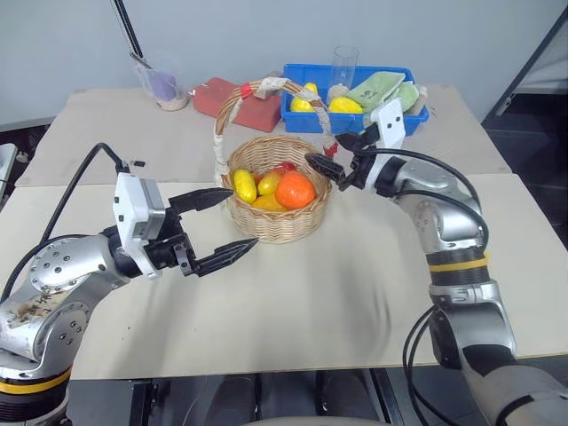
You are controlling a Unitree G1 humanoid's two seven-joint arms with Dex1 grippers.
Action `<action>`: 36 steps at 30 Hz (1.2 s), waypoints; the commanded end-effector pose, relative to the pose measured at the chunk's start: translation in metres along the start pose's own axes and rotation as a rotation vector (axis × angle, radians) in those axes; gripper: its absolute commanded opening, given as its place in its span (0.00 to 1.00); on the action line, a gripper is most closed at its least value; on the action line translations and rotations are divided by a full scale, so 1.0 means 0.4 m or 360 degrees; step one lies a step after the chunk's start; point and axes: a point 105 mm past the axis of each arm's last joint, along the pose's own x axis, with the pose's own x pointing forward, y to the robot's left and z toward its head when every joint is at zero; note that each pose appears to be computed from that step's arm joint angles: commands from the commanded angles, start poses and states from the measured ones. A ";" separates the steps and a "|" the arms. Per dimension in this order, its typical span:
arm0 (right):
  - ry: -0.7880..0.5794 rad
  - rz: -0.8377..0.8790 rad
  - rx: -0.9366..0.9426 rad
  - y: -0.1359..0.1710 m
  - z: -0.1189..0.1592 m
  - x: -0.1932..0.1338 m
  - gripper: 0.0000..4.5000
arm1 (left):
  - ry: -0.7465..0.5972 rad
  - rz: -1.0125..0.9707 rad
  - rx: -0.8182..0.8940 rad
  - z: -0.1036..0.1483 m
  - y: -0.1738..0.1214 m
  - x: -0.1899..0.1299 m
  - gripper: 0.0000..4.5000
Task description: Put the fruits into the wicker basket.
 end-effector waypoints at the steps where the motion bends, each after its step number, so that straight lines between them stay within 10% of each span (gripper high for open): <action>1: -0.0125 0.0005 -0.0094 -0.003 0.056 0.007 0.73 | -0.0043 -0.0010 0.0055 0.019 -0.004 0.004 1.00; 11: -0.0147 0.0015 -0.0164 0.005 0.052 0.008 0.03 | -0.0044 -0.0012 0.0062 0.016 -0.007 0.011 1.00; 30: -0.0009 -0.0790 -0.0273 -0.298 0.009 -0.258 0.03 | -0.0133 -0.0085 0.0021 0.031 -0.002 0.049 1.00; 36: -0.0084 -0.0864 -0.0187 -0.308 0.026 -0.269 0.57 | -0.0119 -0.0088 0.0012 0.026 0.001 0.048 1.00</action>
